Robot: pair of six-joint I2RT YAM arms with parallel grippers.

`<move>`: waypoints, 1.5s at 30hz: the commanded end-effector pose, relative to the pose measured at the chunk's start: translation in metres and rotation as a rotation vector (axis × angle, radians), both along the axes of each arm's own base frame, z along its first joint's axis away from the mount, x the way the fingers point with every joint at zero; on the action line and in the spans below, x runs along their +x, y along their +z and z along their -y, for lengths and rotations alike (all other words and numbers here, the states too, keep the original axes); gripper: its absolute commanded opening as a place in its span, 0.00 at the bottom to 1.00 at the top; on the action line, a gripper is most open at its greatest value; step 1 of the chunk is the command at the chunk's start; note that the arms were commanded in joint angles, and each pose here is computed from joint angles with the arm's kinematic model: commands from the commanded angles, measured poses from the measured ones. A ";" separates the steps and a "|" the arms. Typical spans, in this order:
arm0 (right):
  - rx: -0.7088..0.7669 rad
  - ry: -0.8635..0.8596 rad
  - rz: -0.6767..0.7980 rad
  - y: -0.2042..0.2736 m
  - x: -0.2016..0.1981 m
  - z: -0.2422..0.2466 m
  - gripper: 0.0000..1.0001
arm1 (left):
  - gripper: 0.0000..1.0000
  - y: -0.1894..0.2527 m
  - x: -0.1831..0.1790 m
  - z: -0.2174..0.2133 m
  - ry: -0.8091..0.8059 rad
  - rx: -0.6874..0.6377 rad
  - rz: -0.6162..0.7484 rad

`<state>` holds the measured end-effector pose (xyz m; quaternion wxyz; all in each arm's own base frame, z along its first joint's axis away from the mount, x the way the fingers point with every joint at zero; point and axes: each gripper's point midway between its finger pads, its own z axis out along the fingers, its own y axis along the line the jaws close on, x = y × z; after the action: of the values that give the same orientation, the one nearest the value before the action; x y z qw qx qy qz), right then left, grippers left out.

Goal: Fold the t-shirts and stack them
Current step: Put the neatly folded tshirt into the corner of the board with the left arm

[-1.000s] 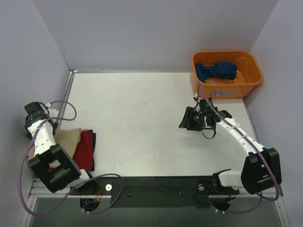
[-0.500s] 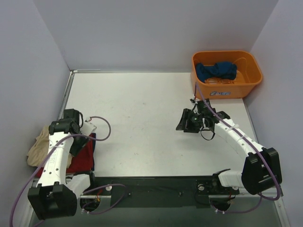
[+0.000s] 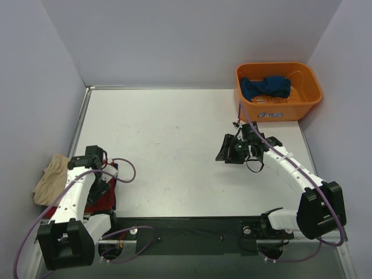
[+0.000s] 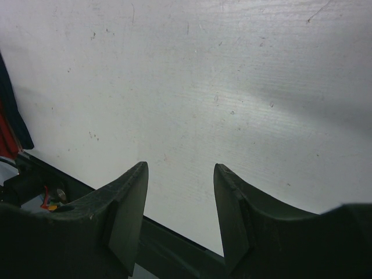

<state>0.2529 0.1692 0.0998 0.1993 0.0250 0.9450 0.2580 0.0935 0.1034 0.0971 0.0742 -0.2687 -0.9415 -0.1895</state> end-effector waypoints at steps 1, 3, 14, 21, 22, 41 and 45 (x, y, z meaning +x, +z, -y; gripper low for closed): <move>0.006 0.012 0.019 0.011 0.000 -0.002 0.45 | 0.63 -0.007 0.012 -0.001 -0.014 -0.004 0.042; 0.009 0.014 0.012 0.010 -0.001 -0.003 0.45 | 0.60 -0.015 0.020 -0.008 -0.032 0.033 0.053; 0.005 0.019 0.023 0.010 0.000 -0.001 0.44 | 0.00 0.036 0.030 0.035 0.040 -0.219 0.106; -0.002 0.028 0.031 0.011 0.003 0.000 0.44 | 0.00 0.030 0.002 0.052 0.086 -0.308 -0.039; -0.003 0.027 0.028 0.010 0.003 0.000 0.44 | 0.00 0.028 0.002 0.051 0.085 -0.304 -0.048; -0.024 0.022 0.027 0.008 0.012 0.006 0.45 | 0.68 0.083 0.065 0.057 -0.075 -0.520 0.146; -0.025 0.032 0.018 0.005 0.013 0.005 0.45 | 0.33 0.075 0.114 -0.006 0.197 -0.423 0.318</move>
<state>0.2595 0.1650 0.0993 0.2023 0.0127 0.9467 0.2504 0.1996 0.0822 0.1783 -0.1176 -0.2504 -0.9602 -0.0383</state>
